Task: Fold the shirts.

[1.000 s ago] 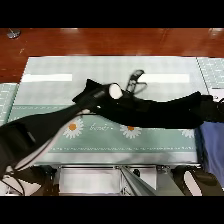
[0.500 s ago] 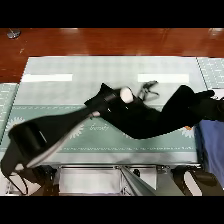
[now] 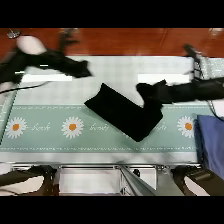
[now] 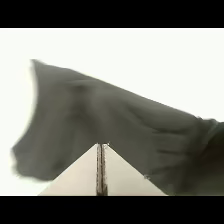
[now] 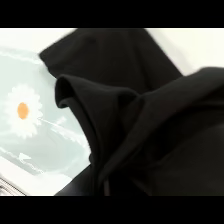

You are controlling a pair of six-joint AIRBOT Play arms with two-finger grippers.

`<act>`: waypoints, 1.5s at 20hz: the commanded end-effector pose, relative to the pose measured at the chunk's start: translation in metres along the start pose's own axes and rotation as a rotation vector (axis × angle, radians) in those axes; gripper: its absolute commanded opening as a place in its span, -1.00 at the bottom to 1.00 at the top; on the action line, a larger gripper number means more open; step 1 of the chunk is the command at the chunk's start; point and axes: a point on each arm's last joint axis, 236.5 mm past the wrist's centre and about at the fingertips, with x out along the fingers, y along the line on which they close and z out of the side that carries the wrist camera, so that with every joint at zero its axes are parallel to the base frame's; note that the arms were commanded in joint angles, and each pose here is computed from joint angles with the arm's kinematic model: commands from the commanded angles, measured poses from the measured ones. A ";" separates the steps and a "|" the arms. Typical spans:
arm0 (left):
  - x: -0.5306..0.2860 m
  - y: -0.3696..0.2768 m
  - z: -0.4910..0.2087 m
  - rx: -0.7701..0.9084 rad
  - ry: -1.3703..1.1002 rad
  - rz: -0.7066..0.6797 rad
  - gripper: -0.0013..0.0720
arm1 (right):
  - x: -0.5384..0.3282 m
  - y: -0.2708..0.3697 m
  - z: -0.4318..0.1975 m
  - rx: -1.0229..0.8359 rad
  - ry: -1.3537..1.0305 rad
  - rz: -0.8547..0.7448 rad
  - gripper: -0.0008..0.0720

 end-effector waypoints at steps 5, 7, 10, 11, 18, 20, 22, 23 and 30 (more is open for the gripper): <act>-0.102 0.027 -0.088 -0.046 -0.227 0.128 -0.85 | 0.150 0.045 0.058 -0.068 0.142 0.072 -0.91; -0.092 0.029 -0.117 -0.083 -0.212 0.116 -0.85 | 0.182 0.055 0.065 -0.069 0.167 0.100 -0.91; -0.069 0.034 -0.143 -0.153 -0.173 0.074 -0.85 | 0.220 0.070 0.074 -0.047 0.175 0.159 -0.90; -0.063 0.039 -0.147 -0.177 -0.175 0.073 -0.85 | 0.226 0.077 0.071 -0.019 0.201 0.200 -0.44; -0.053 0.054 -0.148 -0.211 -0.192 0.097 -0.85 | 0.112 0.030 0.092 -0.023 0.273 0.225 0.74; -0.053 0.054 -0.148 -0.211 -0.192 0.097 -0.84 | 0.040 -0.013 0.092 -0.095 0.255 0.052 0.74; -0.053 0.054 -0.148 -0.211 -0.192 0.097 -0.84 | -0.021 -0.058 0.084 -0.119 0.183 -0.189 0.74; -0.053 0.054 -0.148 -0.210 -0.191 0.096 -0.85 | -0.041 -0.073 0.076 -0.102 0.117 -0.263 0.74; -0.042 0.060 -0.164 -0.242 -0.155 0.094 -0.84 | 0.068 -0.124 -0.091 0.527 -0.124 -0.123 0.74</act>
